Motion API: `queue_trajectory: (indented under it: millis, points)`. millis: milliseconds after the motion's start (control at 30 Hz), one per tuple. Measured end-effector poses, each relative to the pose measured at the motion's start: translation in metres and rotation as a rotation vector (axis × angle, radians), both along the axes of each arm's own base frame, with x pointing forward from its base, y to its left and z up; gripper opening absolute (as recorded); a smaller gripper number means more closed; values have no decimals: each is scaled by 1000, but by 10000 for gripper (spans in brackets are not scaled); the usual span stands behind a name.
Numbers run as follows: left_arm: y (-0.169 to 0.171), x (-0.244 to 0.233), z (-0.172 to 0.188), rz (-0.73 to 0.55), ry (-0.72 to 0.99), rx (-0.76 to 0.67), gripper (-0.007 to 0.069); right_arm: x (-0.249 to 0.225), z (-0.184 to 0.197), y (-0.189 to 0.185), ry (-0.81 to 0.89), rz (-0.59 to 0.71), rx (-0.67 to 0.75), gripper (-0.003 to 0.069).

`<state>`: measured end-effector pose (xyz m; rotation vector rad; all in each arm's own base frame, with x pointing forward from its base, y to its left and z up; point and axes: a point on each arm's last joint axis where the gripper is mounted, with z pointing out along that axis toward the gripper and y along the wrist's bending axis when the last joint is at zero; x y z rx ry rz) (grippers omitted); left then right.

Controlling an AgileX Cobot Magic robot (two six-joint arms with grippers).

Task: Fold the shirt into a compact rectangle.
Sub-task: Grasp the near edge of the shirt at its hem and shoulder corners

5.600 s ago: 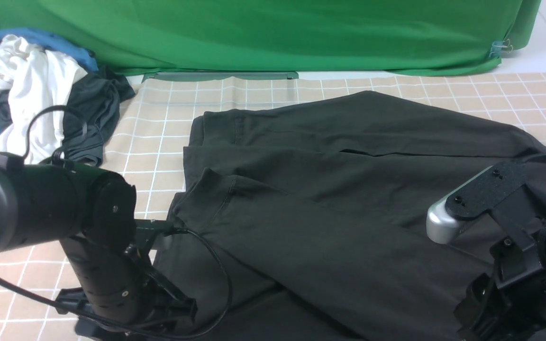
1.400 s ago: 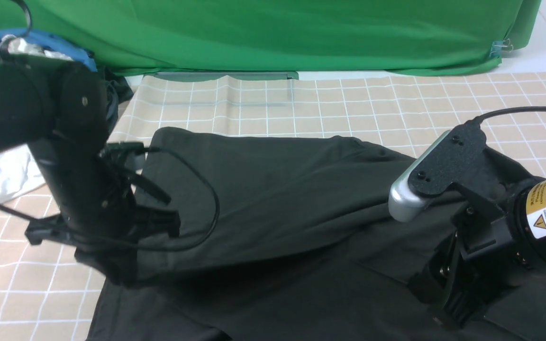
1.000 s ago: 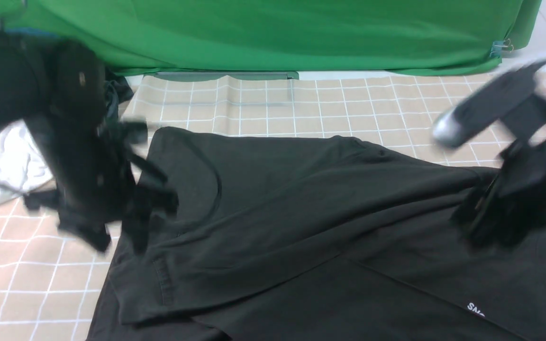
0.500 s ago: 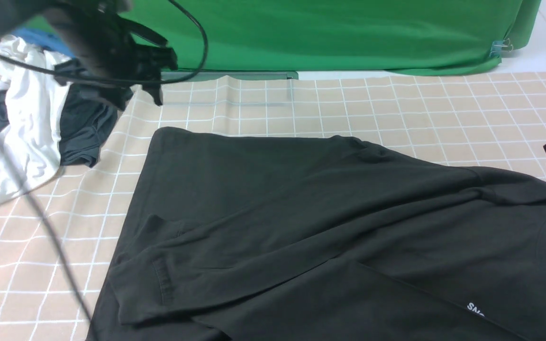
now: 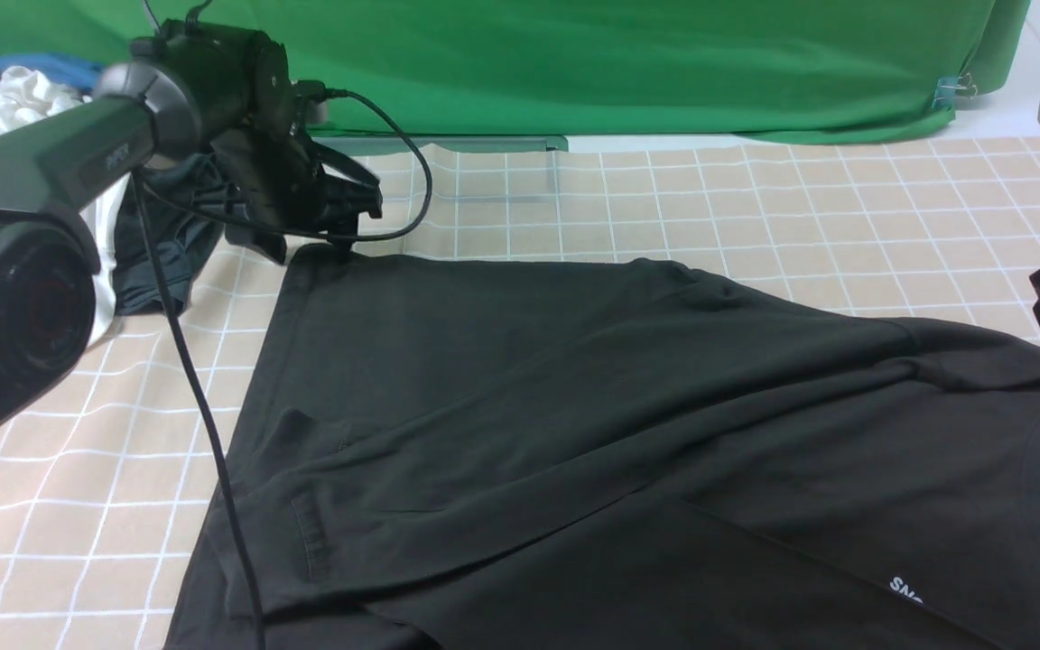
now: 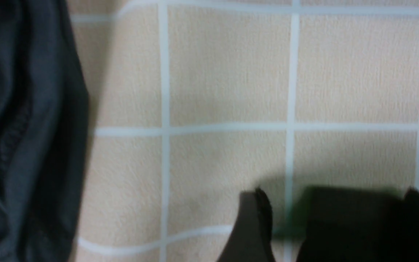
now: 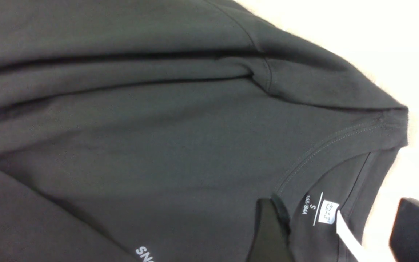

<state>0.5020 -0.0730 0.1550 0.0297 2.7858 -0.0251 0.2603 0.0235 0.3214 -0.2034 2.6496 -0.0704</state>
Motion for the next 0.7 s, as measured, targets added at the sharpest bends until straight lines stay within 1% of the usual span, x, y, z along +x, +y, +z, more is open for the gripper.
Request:
queue_trajectory:
  millis: [67,100,167,200,233,267,300,367,467,567,700]
  points:
    - [-1,0,-1,2,7,-8,464,1,-1,0,-1,1,0,466]
    - [-1,0,-1,-1,10,-11,430,2,-2,0,6,2,-2,466]
    - [-2,-2,0,-14,26,-13,308,7,-7,1,24,2,-4,466]
    - [-2,-2,0,-26,34,-11,219,10,-10,-1,35,-5,-4,466]
    - [-2,-2,0,-33,37,-11,171,14,-13,-2,44,-10,-5,466]
    - [-2,-3,0,-47,43,-10,108,18,-14,-4,51,-18,-5,466]
    - [-2,-3,2,-60,45,-5,69,23,-17,-7,60,-32,-5,466]
    - [-2,-3,4,-73,58,1,36,34,-20,-16,73,-70,-2,466]
    - [0,-3,12,-83,71,35,36,51,-29,-30,94,-114,-3,466]
    - [4,-1,29,-79,32,82,36,68,-40,-37,126,-110,-14,466]
    - [9,-2,51,-57,-21,121,36,92,-59,-33,167,-63,-5,474]
